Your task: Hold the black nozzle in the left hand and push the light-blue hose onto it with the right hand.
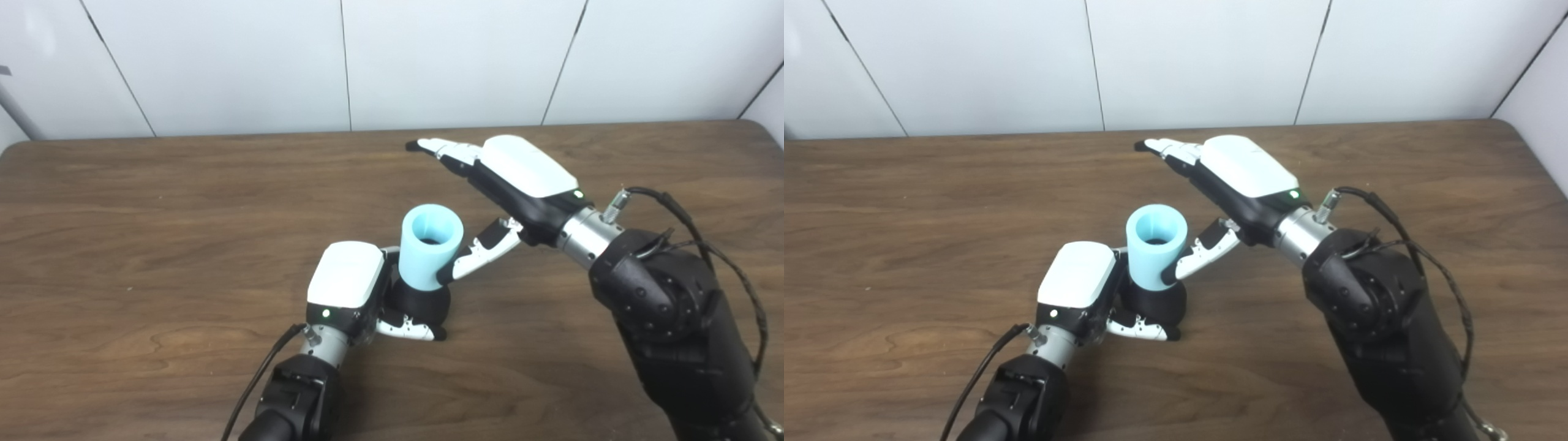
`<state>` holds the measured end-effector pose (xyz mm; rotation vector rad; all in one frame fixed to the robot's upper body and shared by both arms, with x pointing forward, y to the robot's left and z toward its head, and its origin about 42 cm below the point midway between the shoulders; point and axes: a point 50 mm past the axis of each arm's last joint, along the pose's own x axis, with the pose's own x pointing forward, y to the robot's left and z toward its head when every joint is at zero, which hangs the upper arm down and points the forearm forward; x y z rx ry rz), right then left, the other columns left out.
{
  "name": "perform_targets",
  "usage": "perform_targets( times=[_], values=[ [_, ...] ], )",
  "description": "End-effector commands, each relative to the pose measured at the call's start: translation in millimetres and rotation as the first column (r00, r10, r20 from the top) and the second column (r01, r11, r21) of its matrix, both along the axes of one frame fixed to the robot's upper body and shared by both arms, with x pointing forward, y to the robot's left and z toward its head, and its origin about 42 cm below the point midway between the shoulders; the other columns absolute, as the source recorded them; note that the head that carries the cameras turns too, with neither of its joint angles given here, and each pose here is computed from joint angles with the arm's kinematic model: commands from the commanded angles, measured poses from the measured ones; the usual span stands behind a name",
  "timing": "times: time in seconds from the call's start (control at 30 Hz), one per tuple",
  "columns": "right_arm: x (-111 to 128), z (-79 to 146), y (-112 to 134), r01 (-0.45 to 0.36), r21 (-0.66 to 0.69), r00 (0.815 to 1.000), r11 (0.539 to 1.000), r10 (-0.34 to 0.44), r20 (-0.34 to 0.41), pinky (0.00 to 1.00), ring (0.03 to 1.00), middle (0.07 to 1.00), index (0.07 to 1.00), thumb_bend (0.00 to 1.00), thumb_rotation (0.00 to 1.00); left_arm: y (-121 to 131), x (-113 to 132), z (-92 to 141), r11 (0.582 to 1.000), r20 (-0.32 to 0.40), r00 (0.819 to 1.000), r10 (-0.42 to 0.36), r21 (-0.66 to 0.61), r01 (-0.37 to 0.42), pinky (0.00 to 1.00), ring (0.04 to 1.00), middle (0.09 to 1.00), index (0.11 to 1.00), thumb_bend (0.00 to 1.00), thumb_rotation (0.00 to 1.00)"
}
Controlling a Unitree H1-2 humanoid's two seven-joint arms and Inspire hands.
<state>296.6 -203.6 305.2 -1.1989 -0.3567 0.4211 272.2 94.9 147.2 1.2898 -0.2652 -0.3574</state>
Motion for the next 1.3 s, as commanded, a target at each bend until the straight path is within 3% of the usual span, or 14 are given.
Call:
perform_targets(
  times=[0.0, 0.03, 0.2, 0.3, 0.37, 0.63, 0.93, 1.27],
  values=[
    [-6.6, 13.5, -9.5, 0.003, -0.021, 0.999, 1.0, -0.002, 0.054, 0.86, 0.949, 0.95, 0.965, 1.0, 0.44, -7.0, -16.7, -27.8, 0.998, -0.166, 0.985, -0.048, 0.036, 0.055, 0.28, 0.384, 0.409, 0.494, 0.52, 0.0],
    [-8.4, 12.9, -13.4, 0.007, -0.04, 0.998, 0.999, -0.005, 0.058, 0.87, 0.951, 0.952, 0.968, 1.0, 0.46, -6.7, -16.4, -27.6, 0.998, -0.168, 0.985, -0.046, 0.037, 0.053, 0.28, 0.384, 0.401, 0.495, 0.52, 0.0],
    [-17.8, 11.3, -23.8, 0.019, -0.099, 0.996, 0.995, -0.011, 0.086, 0.88, 0.94, 0.942, 0.962, 0.81, 0.79, -4.0, -14.9, -27.4, 0.998, -0.172, 0.984, -0.037, 0.046, 0.045, 0.31, 0.404, 0.4, 0.494, 0.52, 0.0],
    [-24.5, 11.4, -25.2, 0.014, -0.108, 0.994, 0.994, -0.002, 0.106, 0.9, 0.963, 0.96, 0.958, 0.79, 0.94, -2.2, -14.4, -28.0, 0.998, -0.173, 0.984, -0.037, 0.047, 0.046, 0.32, 0.41, 0.403, 0.494, 0.52, 0.0],
    [-30.7, 12.3, -23.3, 0.003, -0.115, 0.992, 0.993, 0.012, 0.128, 0.92, 0.979, 0.97, 0.955, 0.8, 0.98, -1.7, -14.1, -28.6, 0.998, -0.165, 0.986, -0.038, 0.051, 0.047, 0.31, 0.405, 0.4, 0.495, 0.52, 0.0],
    [-55.2, 14.3, -12.4, -0.025, -0.141, 0.971, 0.99, 0.058, 0.232, 0.95, 1.0, 0.983, 0.951, 0.75, 1.0, -0.2, -13.2, -28.2, 0.997, -0.157, 0.987, -0.03, 0.067, 0.041, 0.31, 0.4, 0.403, 0.496, 0.52, 0.0],
    [-82.6, 21.1, -7.5, -0.079, -0.123, 0.948, 0.989, 0.112, 0.297, 0.98, 1.0, 0.996, 0.957, 0.7, 1.0, 0.4, -12.8, -28.6, 0.997, -0.162, 0.986, -0.031, 0.065, 0.042, 0.31, 0.398, 0.401, 0.493, 0.52, 0.0],
    [-93.1, 14.9, 6.9, -0.164, -0.133, 0.937, 0.977, 0.197, 0.288, 0.97, 1.0, 0.993, 0.947, 0.71, 1.0, 1.3, -12.0, -29.8, 0.995, -0.168, 0.985, -0.032, 0.086, 0.047, 0.34, 0.424, 0.405, 0.502, 0.52, 0.0]
  ],
)
